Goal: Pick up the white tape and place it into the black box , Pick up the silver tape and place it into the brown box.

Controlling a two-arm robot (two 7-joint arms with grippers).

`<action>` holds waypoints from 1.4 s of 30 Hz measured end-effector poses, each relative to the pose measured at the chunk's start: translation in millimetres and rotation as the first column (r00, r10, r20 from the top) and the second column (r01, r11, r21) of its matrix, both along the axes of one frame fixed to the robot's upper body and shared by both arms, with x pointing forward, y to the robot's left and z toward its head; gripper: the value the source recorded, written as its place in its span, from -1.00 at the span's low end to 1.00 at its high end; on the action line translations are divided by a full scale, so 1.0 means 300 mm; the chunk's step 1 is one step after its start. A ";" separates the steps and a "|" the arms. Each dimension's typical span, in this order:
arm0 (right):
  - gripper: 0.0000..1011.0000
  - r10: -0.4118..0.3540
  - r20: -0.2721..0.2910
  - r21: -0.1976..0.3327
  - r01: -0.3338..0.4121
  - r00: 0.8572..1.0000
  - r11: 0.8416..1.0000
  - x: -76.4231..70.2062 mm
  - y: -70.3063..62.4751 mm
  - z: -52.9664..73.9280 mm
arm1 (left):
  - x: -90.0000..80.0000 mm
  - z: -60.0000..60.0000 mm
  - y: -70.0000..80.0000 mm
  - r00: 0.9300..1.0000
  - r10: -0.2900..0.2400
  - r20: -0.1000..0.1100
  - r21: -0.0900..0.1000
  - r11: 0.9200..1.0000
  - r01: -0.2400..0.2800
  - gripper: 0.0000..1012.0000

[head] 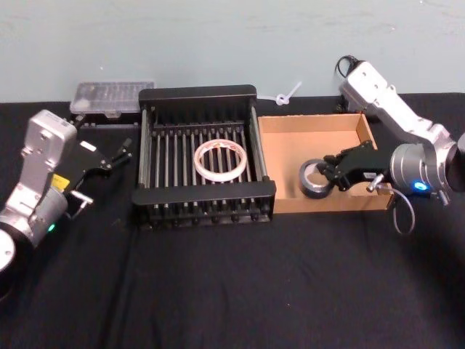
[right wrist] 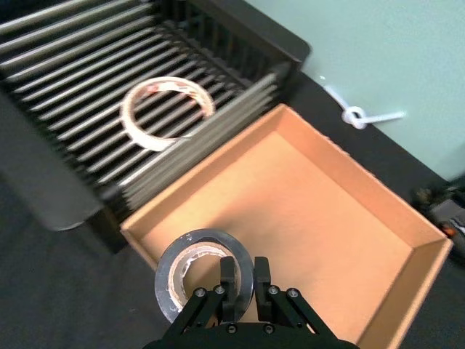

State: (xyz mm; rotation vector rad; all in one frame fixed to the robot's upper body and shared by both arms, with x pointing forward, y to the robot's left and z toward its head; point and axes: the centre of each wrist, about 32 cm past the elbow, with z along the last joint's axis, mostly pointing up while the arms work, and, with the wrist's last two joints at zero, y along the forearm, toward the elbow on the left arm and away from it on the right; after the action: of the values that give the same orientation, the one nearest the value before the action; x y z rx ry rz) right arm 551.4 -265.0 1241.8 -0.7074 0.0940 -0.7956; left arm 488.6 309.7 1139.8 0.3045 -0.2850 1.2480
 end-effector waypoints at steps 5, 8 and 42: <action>-0.69 -0.044 0.000 -0.006 0.044 0.999 0.999 0.037 -0.012 -0.007 | 0.000 0.000 0.000 1.000 0.000 0.000 0.000 1.000 0.000 0.98; -0.69 -0.060 -0.004 -0.008 0.060 0.998 0.998 0.051 -0.016 -0.014 | 0.000 0.000 0.000 1.000 0.000 0.000 0.000 1.000 0.000 0.98; -0.04 -0.120 -0.012 -0.006 0.120 0.993 0.993 0.100 -0.023 -0.039 | 0.000 0.000 0.000 1.000 0.000 0.000 0.000 1.000 0.000 0.98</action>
State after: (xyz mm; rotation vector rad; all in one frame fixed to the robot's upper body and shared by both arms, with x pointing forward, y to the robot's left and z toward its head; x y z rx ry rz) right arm 581.4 -272.0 1230.0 -0.7163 0.1465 -0.9069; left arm 488.6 309.7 1139.8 0.3045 -0.2850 1.2480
